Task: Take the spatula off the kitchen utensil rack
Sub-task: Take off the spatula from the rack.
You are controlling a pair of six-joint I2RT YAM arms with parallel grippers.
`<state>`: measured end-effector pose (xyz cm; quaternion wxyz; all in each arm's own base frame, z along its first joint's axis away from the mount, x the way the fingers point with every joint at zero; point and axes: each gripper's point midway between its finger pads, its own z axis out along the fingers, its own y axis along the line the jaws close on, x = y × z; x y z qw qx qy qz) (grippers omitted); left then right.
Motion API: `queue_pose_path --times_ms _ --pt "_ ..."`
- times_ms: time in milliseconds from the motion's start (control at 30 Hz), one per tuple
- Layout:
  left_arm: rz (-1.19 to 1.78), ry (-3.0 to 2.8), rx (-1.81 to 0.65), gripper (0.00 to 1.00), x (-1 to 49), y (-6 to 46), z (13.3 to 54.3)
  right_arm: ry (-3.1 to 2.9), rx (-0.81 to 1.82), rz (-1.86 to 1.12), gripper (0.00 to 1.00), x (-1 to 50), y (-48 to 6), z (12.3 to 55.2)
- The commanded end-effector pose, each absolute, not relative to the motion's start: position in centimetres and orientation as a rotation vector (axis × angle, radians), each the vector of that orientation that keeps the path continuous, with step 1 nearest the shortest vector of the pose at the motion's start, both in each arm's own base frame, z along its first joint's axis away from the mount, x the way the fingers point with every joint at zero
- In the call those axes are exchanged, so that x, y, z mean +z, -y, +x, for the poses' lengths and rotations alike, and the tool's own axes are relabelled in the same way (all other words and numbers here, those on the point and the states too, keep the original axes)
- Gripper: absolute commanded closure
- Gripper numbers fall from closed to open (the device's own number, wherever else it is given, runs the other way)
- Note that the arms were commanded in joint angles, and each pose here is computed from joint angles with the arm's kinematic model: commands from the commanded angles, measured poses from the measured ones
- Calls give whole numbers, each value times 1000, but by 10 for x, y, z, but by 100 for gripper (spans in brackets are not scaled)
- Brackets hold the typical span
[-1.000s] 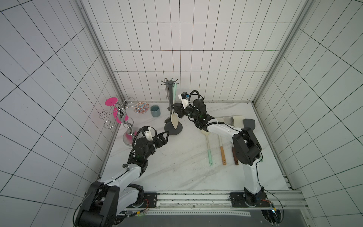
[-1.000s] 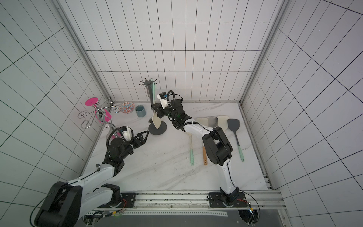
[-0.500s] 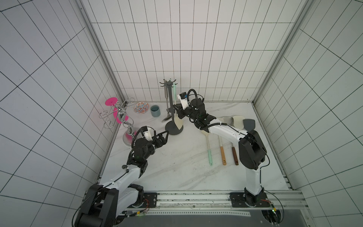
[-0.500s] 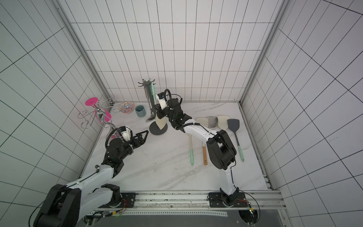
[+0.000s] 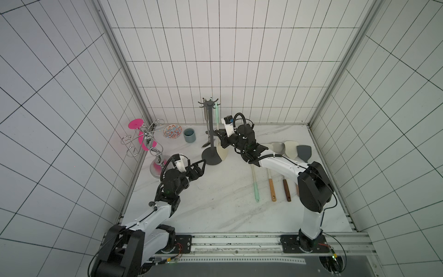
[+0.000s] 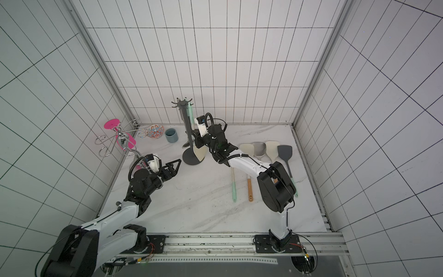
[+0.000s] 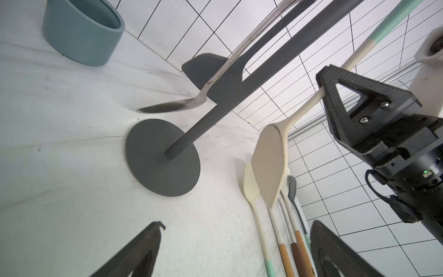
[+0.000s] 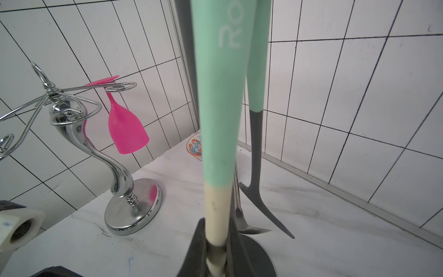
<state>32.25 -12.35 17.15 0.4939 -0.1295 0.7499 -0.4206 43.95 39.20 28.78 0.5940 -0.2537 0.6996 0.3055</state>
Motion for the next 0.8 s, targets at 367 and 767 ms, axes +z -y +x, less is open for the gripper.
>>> queue_pose_path --times_ms 367,767 --pt "-306 -1798 -1021 2 174 122 322 -1527 725 -417 100 374 -346 425" --pt "-299 -1793 -1020 2 175 122 321 -1679 776 -330 100 376 -325 416"
